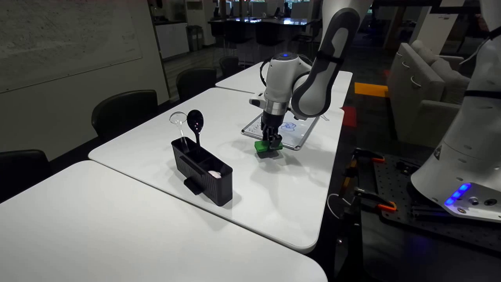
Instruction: Use the green board eraser to erase the writing on the white board
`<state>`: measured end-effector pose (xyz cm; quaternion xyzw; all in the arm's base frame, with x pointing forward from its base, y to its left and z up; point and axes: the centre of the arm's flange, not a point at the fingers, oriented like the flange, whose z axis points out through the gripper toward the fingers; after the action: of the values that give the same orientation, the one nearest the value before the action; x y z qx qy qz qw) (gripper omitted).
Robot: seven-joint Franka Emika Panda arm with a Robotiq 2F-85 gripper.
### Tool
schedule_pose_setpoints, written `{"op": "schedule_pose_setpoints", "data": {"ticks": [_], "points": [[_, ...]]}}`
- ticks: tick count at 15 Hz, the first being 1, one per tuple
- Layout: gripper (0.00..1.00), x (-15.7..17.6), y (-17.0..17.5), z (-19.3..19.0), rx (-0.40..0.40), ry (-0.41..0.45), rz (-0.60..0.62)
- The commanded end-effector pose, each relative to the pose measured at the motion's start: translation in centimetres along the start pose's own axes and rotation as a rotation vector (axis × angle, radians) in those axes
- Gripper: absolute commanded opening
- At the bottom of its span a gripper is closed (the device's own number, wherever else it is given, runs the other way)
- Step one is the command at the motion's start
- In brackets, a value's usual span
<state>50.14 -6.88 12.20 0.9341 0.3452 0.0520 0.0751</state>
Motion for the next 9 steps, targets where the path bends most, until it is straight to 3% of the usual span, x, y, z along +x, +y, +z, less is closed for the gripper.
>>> {"op": "schedule_pose_setpoints", "data": {"ticks": [1,9], "points": [[0.32,-3.0,2.0,-3.3,-0.024,-0.007,0.103],[0.32,-11.3,7.8,-2.1,-0.03,0.007,0.373]]}}
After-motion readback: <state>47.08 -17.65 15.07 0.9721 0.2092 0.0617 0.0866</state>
